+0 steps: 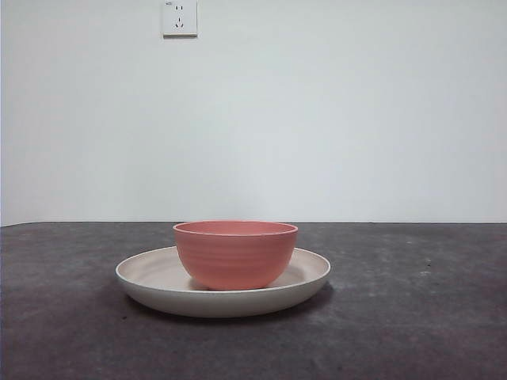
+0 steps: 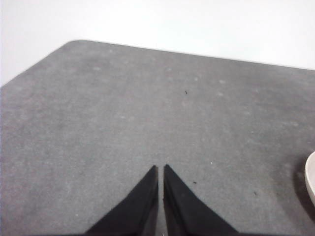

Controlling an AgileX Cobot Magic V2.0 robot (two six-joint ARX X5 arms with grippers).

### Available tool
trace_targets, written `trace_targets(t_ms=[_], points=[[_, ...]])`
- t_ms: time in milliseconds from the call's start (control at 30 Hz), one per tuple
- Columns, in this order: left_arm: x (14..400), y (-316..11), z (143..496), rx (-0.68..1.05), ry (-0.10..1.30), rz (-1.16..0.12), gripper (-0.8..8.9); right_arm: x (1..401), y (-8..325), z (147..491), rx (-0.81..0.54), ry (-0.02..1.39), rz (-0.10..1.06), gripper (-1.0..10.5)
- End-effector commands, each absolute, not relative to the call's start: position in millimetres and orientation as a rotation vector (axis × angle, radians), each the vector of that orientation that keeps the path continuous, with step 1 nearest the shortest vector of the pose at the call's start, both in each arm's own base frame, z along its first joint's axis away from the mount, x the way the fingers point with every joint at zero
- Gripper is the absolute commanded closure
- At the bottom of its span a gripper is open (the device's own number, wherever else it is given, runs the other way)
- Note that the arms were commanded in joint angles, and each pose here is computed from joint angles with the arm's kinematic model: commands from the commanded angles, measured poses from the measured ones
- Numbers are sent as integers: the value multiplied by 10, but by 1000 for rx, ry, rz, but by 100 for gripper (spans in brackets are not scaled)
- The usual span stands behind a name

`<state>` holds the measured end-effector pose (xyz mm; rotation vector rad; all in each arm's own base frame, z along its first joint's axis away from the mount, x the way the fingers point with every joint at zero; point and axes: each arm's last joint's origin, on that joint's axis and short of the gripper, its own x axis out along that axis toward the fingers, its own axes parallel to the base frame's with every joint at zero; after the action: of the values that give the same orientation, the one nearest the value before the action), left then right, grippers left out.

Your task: Place the red bowl on the white plate

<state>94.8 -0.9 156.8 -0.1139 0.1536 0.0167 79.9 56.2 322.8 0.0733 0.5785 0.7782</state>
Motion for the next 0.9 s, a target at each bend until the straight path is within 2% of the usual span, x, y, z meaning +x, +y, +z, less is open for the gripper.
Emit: trace_targets(t_ms=[33, 900], points=[[956, -7, 1491, -101, 181, 21, 794, 802, 571, 3244, 79, 571, 784, 929], [956, -8, 1491, -101, 180, 21, 794, 778, 536, 3250, 49, 545, 772, 929]])
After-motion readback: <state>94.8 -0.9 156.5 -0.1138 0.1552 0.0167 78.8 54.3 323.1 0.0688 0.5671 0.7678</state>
